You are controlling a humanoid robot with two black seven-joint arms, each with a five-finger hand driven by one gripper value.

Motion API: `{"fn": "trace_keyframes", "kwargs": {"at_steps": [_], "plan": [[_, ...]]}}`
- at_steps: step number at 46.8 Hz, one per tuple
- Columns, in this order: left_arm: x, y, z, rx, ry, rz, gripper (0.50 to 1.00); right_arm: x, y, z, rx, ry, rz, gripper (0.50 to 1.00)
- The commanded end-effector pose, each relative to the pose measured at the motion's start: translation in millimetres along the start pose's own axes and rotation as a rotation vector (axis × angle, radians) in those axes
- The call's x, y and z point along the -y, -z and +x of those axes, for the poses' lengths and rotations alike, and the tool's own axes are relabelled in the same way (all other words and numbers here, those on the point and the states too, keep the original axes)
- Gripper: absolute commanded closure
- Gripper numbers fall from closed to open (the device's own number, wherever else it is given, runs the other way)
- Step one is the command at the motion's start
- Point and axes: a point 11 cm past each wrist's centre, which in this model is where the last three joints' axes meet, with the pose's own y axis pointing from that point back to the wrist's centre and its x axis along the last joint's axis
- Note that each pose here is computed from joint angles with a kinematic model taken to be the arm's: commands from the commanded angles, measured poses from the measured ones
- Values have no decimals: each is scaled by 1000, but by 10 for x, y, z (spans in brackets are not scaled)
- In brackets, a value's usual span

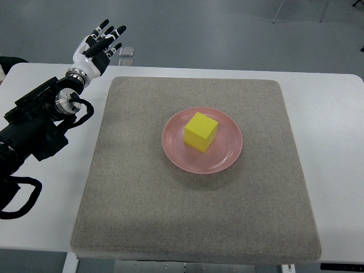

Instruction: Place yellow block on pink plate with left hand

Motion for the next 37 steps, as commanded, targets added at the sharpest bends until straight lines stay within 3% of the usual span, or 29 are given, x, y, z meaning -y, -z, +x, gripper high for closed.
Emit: {"fn": "trace_keyframes", "kwargs": {"at_steps": [1,37], "plan": [[-1,-2,10,-3,-3,-1,508,0,9,1,0,0,2,576],[-2,-35,34,0,-7,-7,508,0,1,-2,3,2,0,576]]}}
